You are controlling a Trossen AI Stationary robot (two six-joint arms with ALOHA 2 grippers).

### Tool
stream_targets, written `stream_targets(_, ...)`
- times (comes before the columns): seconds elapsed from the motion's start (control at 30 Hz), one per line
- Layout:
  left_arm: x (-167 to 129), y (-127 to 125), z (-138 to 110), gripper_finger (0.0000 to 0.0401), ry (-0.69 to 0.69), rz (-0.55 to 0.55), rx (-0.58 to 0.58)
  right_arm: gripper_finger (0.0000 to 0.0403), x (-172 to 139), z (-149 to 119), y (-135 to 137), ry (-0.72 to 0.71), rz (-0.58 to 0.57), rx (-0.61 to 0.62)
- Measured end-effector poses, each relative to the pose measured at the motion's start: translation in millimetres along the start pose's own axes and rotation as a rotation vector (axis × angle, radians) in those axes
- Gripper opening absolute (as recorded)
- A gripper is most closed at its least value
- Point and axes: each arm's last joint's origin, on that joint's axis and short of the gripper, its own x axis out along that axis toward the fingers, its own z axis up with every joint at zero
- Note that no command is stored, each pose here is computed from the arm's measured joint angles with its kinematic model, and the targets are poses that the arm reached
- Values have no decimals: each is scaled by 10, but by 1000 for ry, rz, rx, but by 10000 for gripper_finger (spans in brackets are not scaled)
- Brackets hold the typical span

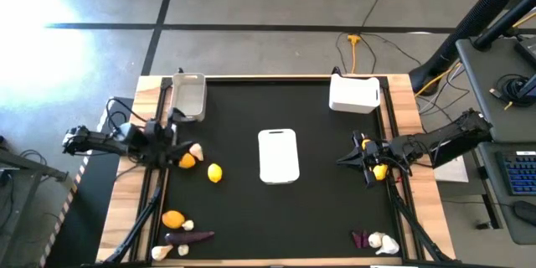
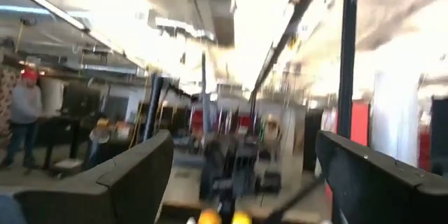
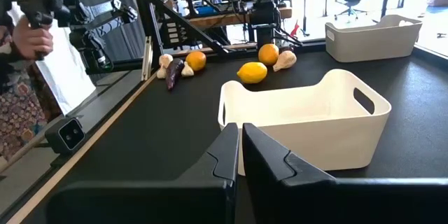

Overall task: Sort produce into baskets
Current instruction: Put the lemon into the bottom white bin

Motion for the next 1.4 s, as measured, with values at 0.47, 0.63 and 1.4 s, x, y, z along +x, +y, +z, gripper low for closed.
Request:
stream_targets(0.47,117,-25,-99,331,11,-10,-347,13,0,0,0,0,0,0)
stream_targets(0.63,188,-34,-165,331,26,5,-343,13,0,1,0,0,0,0)
stream_targets(1.4,753,-21,8,331,530,539,-162,13,0,1,0,0,0,0)
